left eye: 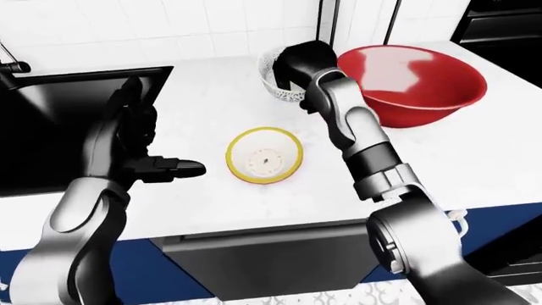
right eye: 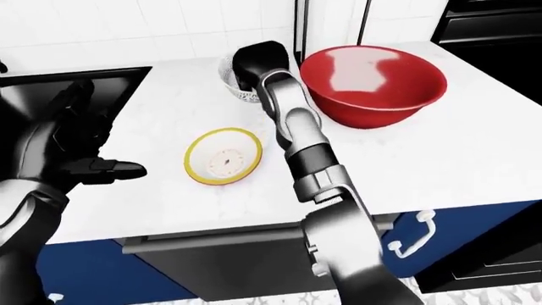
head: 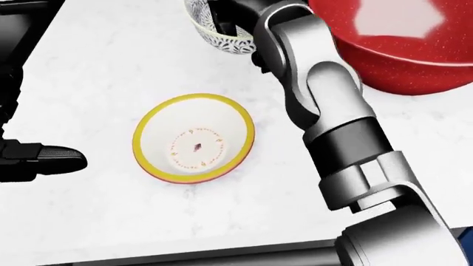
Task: Stack the bowls from largest to smallest.
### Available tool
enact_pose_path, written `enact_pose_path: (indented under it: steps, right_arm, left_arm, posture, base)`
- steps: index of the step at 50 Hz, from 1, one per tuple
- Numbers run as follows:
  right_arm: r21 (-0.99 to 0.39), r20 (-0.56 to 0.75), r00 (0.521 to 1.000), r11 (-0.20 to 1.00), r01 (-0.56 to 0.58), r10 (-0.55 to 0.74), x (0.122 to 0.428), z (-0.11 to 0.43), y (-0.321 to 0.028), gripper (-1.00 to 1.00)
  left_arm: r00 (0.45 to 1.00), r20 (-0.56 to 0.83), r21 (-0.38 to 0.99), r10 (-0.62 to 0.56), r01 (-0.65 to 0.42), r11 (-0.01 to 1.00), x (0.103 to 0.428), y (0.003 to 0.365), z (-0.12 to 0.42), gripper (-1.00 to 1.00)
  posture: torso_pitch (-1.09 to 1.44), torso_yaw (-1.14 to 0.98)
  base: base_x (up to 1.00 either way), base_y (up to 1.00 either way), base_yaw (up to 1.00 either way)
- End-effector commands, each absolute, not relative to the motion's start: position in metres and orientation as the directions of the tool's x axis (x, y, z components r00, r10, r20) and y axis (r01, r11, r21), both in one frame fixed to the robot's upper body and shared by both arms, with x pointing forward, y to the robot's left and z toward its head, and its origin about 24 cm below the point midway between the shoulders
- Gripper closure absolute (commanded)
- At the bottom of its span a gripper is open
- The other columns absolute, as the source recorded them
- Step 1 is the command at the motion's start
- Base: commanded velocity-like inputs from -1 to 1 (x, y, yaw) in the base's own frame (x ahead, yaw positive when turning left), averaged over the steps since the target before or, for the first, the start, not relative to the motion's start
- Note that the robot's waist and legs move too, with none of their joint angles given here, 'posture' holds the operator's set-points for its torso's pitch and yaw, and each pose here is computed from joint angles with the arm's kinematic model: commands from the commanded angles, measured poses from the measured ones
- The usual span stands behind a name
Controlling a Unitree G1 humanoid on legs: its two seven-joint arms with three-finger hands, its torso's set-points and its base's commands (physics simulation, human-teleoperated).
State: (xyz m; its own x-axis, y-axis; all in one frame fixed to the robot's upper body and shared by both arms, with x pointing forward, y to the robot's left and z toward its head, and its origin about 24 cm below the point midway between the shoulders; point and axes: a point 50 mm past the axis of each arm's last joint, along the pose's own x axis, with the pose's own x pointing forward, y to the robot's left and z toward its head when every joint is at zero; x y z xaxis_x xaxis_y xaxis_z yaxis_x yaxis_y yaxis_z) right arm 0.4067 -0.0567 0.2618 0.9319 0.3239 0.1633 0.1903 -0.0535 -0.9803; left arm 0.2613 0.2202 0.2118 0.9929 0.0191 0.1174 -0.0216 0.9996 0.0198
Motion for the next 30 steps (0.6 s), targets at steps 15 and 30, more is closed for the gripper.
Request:
enact_pose_path:
  steps: [15, 30]
  right_arm:
    - [-0.948, 0.286, 0.87, -0.015, 0.319, 0.401, 0.367, 0.343, -0.054, 1.0]
    - [-0.946, 0.286, 0.884, -0.036, 0.321, 0.369, 0.327, 0.382, -0.102, 1.0]
  left_arm:
    - [0.976, 0.22, 0.049, 0.001, -0.012, 0.999, 0.251, 0.219, 0.234, -1.0]
    - [0.973, 0.229, 0.048, -0.006, -0.005, 0.999, 0.251, 0.216, 0.237, -1.0]
  posture:
    - [-0.18, 0.0]
    - [-0.29, 0.0]
  base:
    - [0.0, 0.0, 0.0]
    - [0.0, 0.0, 0.0]
